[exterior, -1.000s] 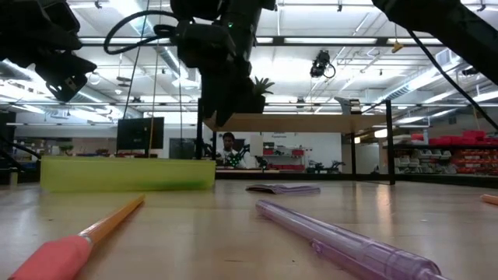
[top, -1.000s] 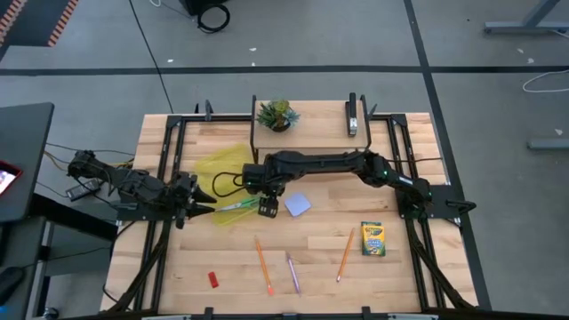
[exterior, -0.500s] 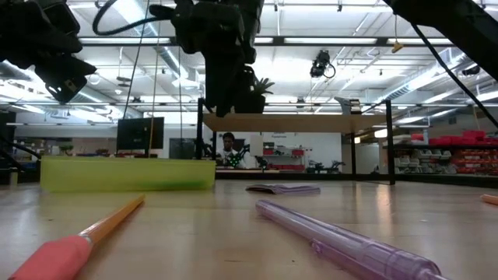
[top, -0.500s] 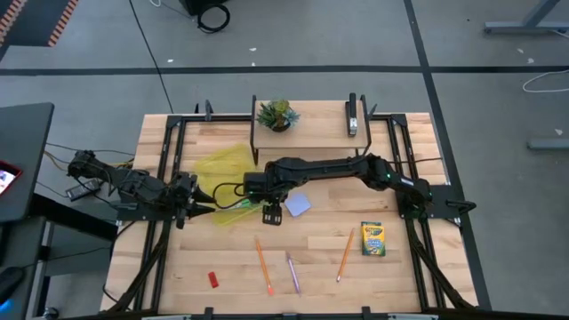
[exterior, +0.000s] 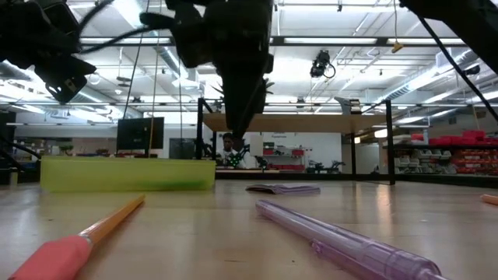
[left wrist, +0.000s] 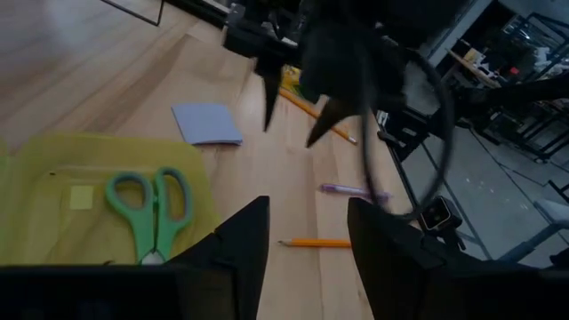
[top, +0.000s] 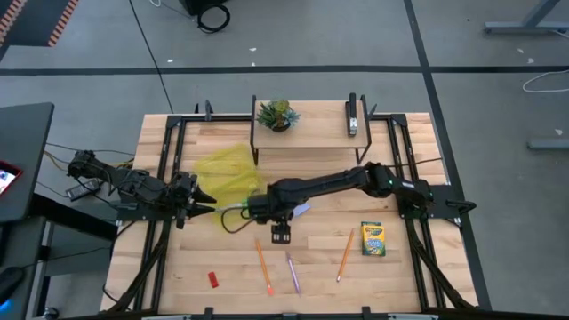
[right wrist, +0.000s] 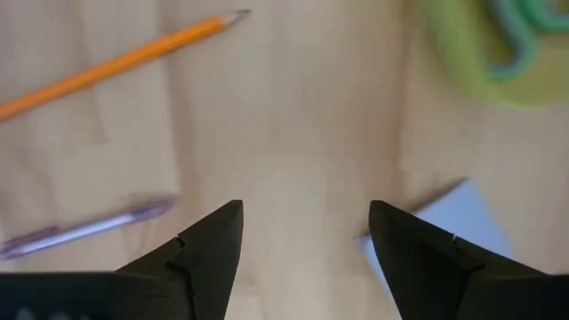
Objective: Pack school essentials
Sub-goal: Put the yellow crayon box into the yellow supply box
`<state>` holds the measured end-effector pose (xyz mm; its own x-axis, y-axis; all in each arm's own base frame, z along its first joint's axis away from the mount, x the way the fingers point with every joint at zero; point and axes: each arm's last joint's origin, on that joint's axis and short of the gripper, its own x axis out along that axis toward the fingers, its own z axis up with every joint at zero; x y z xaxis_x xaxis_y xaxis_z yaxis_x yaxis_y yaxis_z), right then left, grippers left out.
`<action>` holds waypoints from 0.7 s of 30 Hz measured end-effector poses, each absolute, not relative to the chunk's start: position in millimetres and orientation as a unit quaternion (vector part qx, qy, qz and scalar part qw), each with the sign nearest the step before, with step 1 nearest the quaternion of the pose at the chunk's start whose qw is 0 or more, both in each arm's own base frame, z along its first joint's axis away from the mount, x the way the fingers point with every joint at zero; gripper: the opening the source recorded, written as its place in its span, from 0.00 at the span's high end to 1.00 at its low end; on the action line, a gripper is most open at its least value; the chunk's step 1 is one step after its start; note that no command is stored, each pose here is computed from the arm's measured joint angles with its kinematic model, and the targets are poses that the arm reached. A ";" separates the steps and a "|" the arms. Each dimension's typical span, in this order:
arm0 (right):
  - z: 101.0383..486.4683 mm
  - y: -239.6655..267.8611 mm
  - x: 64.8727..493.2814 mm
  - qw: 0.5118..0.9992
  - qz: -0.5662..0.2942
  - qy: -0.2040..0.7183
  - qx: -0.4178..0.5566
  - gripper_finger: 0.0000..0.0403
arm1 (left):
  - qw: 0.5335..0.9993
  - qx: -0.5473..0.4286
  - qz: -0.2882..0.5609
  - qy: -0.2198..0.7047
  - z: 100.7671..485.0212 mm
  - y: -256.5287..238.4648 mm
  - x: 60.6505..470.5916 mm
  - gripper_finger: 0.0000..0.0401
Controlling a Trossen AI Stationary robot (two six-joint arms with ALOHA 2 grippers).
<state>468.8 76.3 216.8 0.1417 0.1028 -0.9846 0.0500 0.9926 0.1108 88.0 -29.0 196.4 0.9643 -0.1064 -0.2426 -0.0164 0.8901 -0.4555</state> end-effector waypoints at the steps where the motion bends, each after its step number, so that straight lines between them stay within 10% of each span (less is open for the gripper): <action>1: 220.4 79.1 467.2 0.756 0.019 0.652 0.059 0.38 | 0.963 -0.233 -0.023 0.132 196.4 -29.0 88.0 0.59; 14: 271.5 63.9 358.7 0.853 -0.049 0.505 0.125 0.38 | 0.975 -0.187 -0.031 0.113 199.6 -29.0 88.9 0.61; 21: 254.6 51.3 284.9 0.815 -0.169 0.491 0.259 0.38 | 0.987 -0.122 0.032 0.097 199.9 -23.9 89.4 0.62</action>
<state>284.9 51.3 254.6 0.4613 -0.0216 -0.8870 0.5296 0.8088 0.2557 89.4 -23.9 199.9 0.9791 0.0393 -0.1994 -0.0865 0.9683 -0.2342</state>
